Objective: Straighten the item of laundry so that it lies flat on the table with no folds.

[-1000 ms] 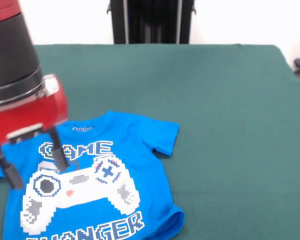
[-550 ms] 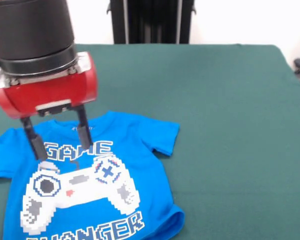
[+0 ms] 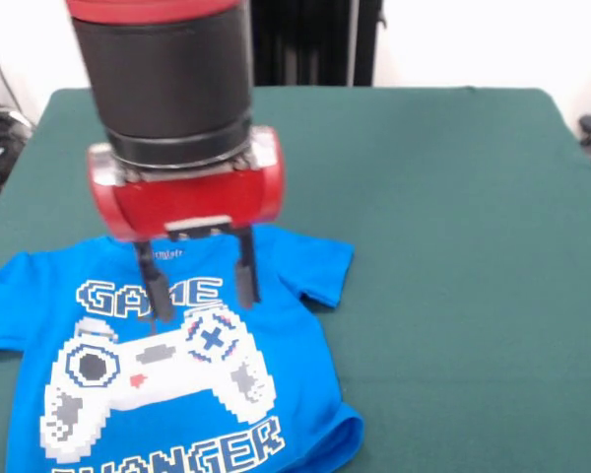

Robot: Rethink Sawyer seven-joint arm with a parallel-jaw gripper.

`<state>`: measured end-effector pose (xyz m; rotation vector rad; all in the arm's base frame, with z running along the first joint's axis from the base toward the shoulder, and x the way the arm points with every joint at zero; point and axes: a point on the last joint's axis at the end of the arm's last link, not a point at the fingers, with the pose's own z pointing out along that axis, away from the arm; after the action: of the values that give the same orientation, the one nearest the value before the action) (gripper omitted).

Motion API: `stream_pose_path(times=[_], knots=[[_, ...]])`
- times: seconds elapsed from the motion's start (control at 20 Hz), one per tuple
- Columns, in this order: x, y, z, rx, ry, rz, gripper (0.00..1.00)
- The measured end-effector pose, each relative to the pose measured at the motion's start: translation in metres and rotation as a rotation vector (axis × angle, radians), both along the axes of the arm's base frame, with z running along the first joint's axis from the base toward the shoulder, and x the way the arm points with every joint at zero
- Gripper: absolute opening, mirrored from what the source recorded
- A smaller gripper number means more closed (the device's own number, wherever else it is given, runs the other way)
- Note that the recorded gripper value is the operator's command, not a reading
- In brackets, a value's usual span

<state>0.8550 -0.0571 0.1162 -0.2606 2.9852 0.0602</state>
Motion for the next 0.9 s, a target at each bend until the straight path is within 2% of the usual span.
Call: stream_pose_path(times=[0.5, 0.9], knots=[[-0.003, 0.037, -0.015, -0.014, 0.021, -0.058, 1.00], [0.001, 0.057, -0.019, -0.018, 0.009, -0.117, 1.00]])
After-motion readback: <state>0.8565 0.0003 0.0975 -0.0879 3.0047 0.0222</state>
